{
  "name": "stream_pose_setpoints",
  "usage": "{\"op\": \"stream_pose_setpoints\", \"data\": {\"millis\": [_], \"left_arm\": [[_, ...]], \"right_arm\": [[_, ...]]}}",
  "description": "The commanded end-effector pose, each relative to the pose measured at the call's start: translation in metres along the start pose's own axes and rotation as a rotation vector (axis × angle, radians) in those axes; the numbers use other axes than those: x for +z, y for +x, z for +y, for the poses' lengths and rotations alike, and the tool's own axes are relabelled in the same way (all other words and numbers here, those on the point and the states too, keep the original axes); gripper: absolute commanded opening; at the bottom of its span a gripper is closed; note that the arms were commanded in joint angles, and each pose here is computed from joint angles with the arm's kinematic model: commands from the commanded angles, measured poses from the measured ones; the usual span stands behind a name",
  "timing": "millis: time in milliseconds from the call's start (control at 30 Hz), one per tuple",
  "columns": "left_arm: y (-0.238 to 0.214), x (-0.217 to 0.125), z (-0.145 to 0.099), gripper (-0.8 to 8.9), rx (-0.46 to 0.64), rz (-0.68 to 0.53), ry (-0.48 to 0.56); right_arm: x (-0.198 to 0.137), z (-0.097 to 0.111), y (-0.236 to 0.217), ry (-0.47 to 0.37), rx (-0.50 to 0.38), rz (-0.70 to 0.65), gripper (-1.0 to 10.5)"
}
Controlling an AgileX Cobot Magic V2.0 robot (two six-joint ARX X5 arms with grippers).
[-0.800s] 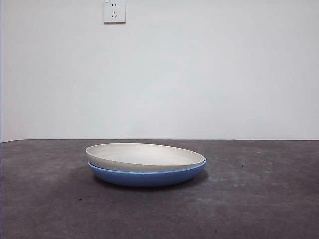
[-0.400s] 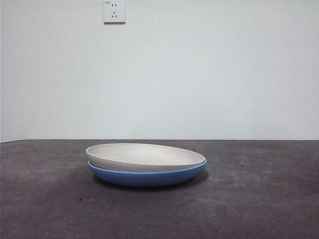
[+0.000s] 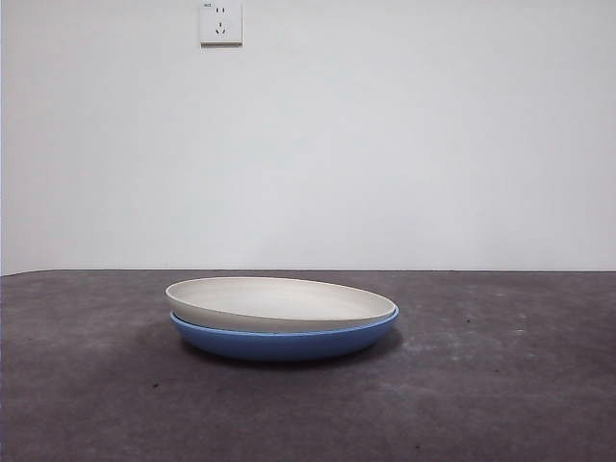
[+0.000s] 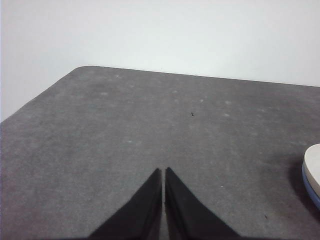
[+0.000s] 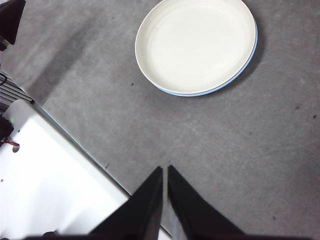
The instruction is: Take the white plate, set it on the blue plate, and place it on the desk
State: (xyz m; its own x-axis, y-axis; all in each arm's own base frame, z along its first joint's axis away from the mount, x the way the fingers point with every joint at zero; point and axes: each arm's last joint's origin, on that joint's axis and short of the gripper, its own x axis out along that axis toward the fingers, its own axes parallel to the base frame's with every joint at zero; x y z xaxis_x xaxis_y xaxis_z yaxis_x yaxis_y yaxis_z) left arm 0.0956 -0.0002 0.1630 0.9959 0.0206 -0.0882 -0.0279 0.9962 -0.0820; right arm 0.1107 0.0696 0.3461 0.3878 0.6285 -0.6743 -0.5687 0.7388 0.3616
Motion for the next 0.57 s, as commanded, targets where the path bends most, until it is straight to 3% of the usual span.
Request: {"op": "stream_pose_setpoints", "data": {"millis": [33,567], "left_arm": [[0.0015,-0.0111,0.0009,0.1,0.009,0.061,-0.008],[0.0012,-0.014,0.0005,0.1,-0.01,0.095,-0.037]], "right_arm": [[0.0037,0.0025,-0.0028,-0.027,0.009,-0.019,0.1],[0.0037,0.0025,-0.0028,-0.027,0.009,-0.019,0.1]]}}
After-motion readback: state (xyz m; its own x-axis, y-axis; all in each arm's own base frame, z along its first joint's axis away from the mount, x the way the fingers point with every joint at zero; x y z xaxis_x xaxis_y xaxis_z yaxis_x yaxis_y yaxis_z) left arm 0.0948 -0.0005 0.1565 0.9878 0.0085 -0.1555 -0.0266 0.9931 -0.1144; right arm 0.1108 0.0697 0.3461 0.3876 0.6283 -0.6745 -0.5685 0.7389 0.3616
